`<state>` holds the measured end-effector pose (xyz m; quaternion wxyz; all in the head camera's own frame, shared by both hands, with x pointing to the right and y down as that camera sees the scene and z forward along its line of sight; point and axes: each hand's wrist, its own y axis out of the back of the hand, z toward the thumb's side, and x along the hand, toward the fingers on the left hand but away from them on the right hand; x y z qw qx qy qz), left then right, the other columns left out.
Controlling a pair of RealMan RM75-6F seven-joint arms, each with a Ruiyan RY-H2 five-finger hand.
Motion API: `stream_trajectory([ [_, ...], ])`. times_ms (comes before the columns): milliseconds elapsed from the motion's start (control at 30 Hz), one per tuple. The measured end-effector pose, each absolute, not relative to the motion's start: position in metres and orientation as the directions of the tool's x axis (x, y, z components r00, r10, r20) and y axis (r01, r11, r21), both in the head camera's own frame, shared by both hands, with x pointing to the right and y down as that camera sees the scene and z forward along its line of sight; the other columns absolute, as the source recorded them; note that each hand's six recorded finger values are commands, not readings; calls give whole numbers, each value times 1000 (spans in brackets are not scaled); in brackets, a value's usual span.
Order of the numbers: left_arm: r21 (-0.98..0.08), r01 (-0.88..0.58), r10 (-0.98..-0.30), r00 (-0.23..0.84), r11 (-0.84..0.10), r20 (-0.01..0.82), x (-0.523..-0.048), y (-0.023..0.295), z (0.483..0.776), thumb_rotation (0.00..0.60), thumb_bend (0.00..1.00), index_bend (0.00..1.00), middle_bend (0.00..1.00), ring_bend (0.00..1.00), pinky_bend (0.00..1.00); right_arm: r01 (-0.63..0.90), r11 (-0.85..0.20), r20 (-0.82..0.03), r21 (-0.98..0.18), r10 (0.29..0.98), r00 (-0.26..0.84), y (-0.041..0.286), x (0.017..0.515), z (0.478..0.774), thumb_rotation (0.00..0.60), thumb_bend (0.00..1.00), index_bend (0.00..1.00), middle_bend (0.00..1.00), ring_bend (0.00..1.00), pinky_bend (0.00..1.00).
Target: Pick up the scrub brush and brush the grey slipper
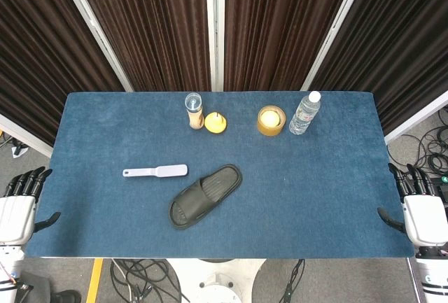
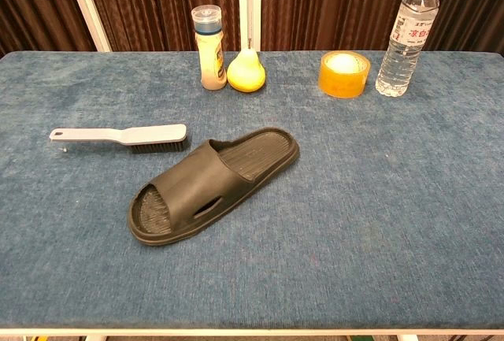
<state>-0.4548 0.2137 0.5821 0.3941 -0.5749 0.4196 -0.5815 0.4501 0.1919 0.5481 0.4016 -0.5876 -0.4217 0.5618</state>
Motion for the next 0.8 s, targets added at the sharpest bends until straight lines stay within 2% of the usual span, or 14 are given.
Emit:
stream_trajectory([
  [467,-933,-67,-935,1,-354,355,-447,202,588,600,35,206,236,158,168,34,-293,-293,-956,956,4,191,454,537,600,89,36,183,30,76],
  [700,-900,-93,-904,93,-426,418,-429,169,607,600,51,248,251,159,170,16,-274,-274,-962,962,21,185,449,530,600,89,36,183,30,76],
  [800,-874,-103,-877,136,-474,460,-418,149,621,600,122,260,280,192,183,14,-271,-270,-963,962,26,184,448,528,600,90,36,183,30,76],
])
